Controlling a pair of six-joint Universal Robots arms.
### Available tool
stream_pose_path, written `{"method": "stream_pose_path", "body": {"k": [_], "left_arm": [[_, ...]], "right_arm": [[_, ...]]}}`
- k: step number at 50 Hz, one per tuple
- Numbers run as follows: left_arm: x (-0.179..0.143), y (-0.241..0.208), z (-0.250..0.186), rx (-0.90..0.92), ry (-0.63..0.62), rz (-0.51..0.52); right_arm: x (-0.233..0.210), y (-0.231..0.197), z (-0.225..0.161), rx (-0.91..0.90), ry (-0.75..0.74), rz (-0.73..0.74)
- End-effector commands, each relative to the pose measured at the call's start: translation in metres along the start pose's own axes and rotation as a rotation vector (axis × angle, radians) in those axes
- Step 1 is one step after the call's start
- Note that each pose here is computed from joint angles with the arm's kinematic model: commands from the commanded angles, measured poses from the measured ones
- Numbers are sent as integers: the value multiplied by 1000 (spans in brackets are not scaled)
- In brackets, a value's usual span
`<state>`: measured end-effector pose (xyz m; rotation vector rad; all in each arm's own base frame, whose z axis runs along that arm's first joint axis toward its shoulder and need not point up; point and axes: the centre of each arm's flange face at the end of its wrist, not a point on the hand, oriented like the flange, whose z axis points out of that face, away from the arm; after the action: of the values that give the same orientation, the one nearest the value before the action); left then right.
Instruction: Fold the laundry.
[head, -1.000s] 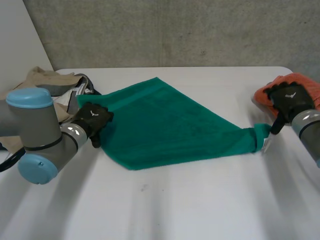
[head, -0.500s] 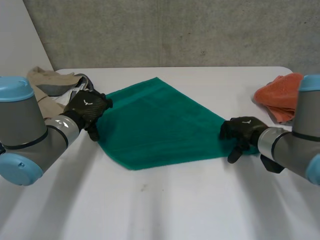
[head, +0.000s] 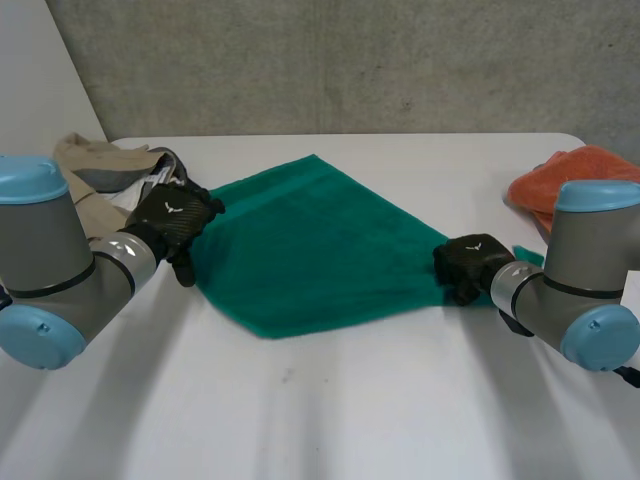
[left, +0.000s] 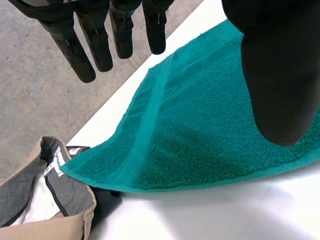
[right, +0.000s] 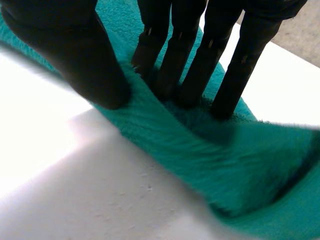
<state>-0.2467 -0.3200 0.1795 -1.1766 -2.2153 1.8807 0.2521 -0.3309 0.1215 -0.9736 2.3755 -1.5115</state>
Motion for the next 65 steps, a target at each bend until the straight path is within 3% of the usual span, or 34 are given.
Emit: {"method": "stream_pose_path", "body": {"k": [1,12,19,29,38,47,53,59,63,65], "left_arm": [[0,1,2,-1,-1,2],[-1,13,22,-23,20,-9],[9,19,27,-38,99,-26],[29,8,40,14,162,-49],[67,5,30,-66,296,-158],[24,-16,10,-105,214,-205],[-3,-77,-65,-43,153,-242],[2,-107,-120,36,156,-241],[23,-102,-120,11,209,-224],[30,-87,-96,-40,195,-202]], "right_arm": [[5,-13,-4,79,45,-24],[-10,-132,-99,433,61,-121],[-29,-184,-151,610,-20,-89],[-59,-222,-190,702,-174,-7],[-48,-248,-203,791,-123,32],[-18,-241,-190,756,-11,46],[25,-205,-142,606,95,40],[44,-168,-85,465,125,35],[52,-142,-43,377,144,5],[54,-127,-14,340,152,-21]]}}
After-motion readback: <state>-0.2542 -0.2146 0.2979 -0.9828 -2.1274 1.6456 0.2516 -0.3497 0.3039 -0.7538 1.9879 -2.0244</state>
